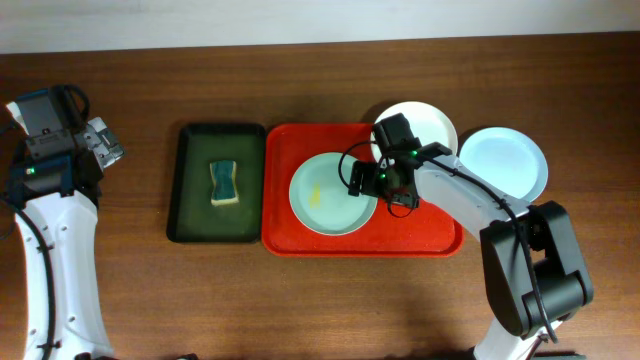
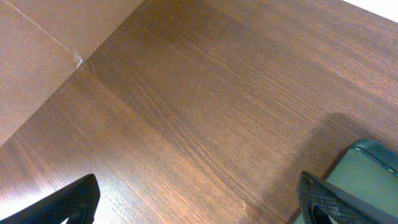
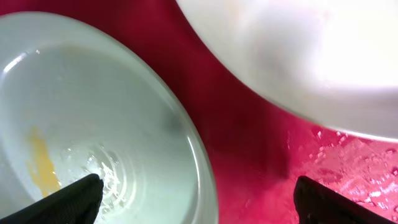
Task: Clean dirty plates on tray and stack at the side
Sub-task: 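Move the left gripper down onto the sponge and grasp it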
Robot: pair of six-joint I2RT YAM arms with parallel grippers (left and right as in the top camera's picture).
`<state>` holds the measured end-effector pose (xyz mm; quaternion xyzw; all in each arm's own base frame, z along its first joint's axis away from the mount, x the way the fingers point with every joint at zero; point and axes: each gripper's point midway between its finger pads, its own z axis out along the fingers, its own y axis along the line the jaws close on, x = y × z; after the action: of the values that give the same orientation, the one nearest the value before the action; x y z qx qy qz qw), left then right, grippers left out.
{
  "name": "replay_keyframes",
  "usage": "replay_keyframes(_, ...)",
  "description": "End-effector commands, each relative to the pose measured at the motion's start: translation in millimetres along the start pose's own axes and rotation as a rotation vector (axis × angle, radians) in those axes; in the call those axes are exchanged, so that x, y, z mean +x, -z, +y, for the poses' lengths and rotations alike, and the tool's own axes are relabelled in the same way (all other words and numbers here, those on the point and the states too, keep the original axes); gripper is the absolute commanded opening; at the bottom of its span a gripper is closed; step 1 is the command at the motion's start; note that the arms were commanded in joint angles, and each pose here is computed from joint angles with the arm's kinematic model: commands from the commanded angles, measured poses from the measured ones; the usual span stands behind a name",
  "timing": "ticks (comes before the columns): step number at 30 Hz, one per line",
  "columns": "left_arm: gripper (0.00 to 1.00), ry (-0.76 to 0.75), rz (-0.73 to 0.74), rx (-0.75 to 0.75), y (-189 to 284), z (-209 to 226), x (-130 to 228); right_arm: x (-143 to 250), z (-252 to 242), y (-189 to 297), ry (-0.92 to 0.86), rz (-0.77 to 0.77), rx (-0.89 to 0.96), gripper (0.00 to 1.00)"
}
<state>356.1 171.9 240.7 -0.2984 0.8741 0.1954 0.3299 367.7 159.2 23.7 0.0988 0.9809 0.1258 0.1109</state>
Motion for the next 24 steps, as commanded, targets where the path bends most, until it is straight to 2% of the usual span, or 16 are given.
replay_keyframes(1,0.99,0.004,-0.004,-0.017,-1,4,-2,-7,3,0,0.011,-0.035,-0.001,0.98)
replay_keyframes(11,0.99,0.004,-0.005,-0.017,0,4,-2,-5,3,0,0.011,-0.027,0.002,0.98)
replay_keyframes(12,1.0,0.004,-0.005,-0.017,0,4,-2,-3,1,0,0.009,-0.019,0.01,0.8)
replay_keyframes(13,0.99,0.004,-0.005,-0.017,0,4,-2,0,-2,0,0.007,-0.007,0.018,0.71)
replay_keyframes(15,0.99,0.004,-0.004,-0.017,-1,4,-2,8,-4,0,0.002,0.03,0.023,0.06)
replay_keyframes(16,0.99,0.004,-0.005,-0.017,0,4,-2,15,-4,0,-0.002,0.065,0.017,0.04)
replay_keyframes(19,0.99,0.004,-0.005,-0.017,0,4,-2,21,-8,1,-0.006,0.088,0.03,0.09)
replay_keyframes(21,0.99,0.004,-0.005,-0.017,0,4,-2,22,-8,1,-0.008,0.092,0.032,0.04)
replay_keyframes(24,0.99,0.003,-0.003,-0.017,0,4,-2,22,-8,1,-0.007,0.09,0.032,0.04)
